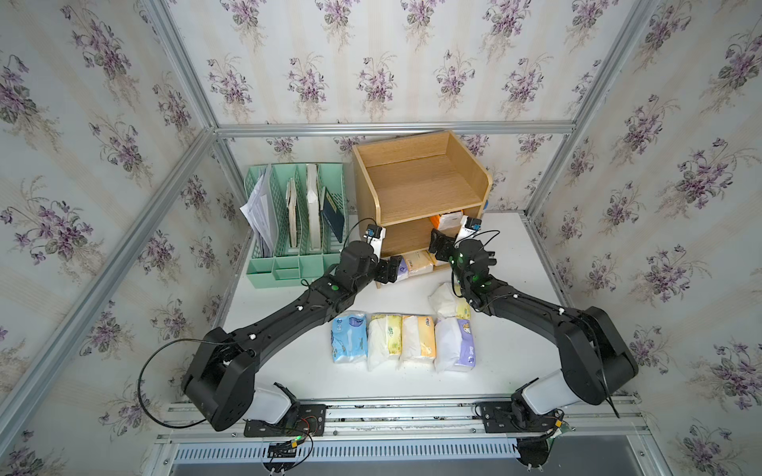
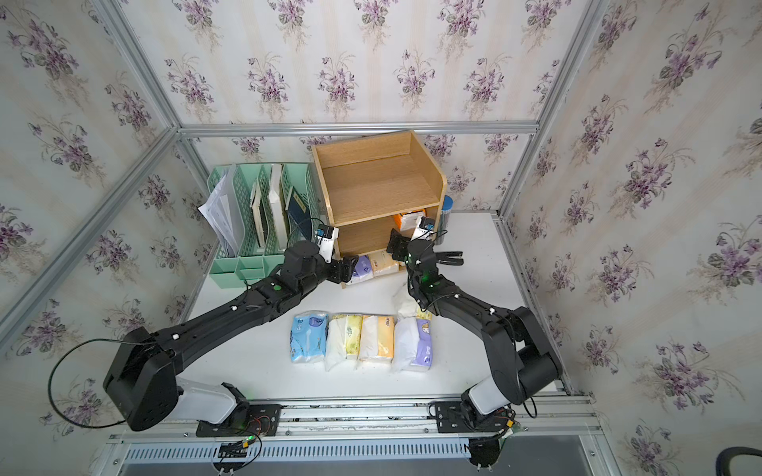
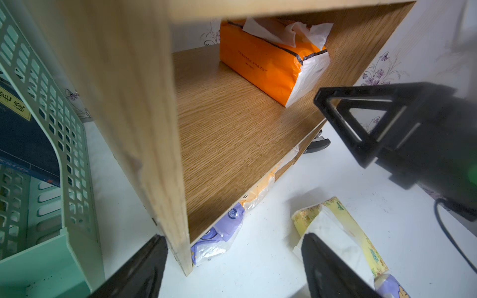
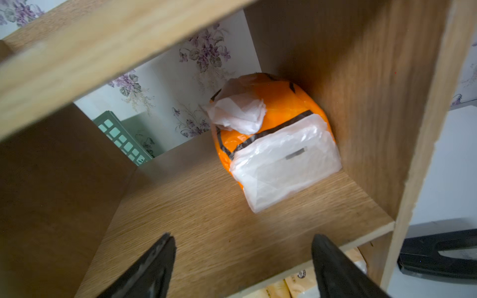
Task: Remove the tissue boxes from the shelf
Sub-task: Pick up a box of tissues from the shelf.
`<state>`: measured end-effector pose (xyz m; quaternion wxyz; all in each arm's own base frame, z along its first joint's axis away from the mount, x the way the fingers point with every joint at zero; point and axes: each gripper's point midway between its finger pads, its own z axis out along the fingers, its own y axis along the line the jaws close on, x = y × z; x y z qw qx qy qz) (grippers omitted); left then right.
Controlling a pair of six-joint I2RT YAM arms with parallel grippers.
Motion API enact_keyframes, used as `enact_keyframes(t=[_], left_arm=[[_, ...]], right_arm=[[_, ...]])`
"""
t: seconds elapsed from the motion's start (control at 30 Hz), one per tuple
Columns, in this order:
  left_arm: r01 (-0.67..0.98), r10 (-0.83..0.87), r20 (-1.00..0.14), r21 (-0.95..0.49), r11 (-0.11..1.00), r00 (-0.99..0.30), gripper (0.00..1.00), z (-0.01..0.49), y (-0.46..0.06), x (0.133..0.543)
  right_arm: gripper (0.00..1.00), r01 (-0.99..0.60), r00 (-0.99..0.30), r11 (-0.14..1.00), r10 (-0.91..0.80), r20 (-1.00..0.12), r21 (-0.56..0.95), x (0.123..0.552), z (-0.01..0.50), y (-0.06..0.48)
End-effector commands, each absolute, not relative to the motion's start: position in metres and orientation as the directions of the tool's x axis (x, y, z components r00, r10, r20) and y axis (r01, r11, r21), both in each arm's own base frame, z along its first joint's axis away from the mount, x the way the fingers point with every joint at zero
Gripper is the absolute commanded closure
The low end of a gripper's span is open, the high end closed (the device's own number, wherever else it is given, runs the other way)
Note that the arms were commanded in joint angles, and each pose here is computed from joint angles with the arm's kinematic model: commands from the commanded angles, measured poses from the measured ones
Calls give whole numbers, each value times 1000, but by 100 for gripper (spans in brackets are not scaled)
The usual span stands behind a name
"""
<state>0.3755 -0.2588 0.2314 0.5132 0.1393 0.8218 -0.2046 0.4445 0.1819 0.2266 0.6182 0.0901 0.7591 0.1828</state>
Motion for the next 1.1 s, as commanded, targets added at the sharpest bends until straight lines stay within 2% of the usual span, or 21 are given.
enact_keyframes(t=[0.0, 0.17, 0.43, 0.57, 0.6, 0.7, 0.8, 0.93, 1.0, 1.07], left_arm=[[478, 19, -907, -205, 854, -422, 14, 236, -265, 372], [501, 20, -900, -224, 836, -436, 14, 230, -269, 368], [505, 45, -891, -213, 837, -451, 15, 214, -267, 363], [511, 54, -888, -213, 832, -457, 15, 207, -267, 360], [512, 58, -886, -212, 832, -461, 15, 205, -267, 360], [518, 71, -886, -201, 831, -458, 15, 205, -267, 359], [524, 80, -890, -190, 830, -448, 15, 208, -267, 360], [526, 83, -890, -188, 830, -448, 15, 209, -268, 362], [525, 76, -890, -194, 829, -449, 15, 210, -269, 363], [518, 63, -890, -205, 830, -452, 15, 211, -270, 364]], right_arm=[[9, -46, -133, 906, 412, -902, 421, 460, 243, 177], [4, -13, -93, 903, 427, -900, 429, 477, 239, 178], [3, 42, -75, 899, 437, -896, 435, 507, 221, 184], [6, 45, -80, 901, 434, -897, 432, 525, 215, 195], [9, 42, -80, 902, 431, -899, 429, 530, 214, 198], [25, 39, -65, 903, 429, -901, 427, 538, 211, 201], [51, 21, -43, 903, 430, -902, 429, 541, 214, 203], [79, -5, -32, 906, 423, -906, 423, 541, 222, 206], [90, -25, -34, 906, 422, -906, 423, 538, 229, 208], [95, -40, -43, 906, 420, -906, 422, 532, 232, 207]])
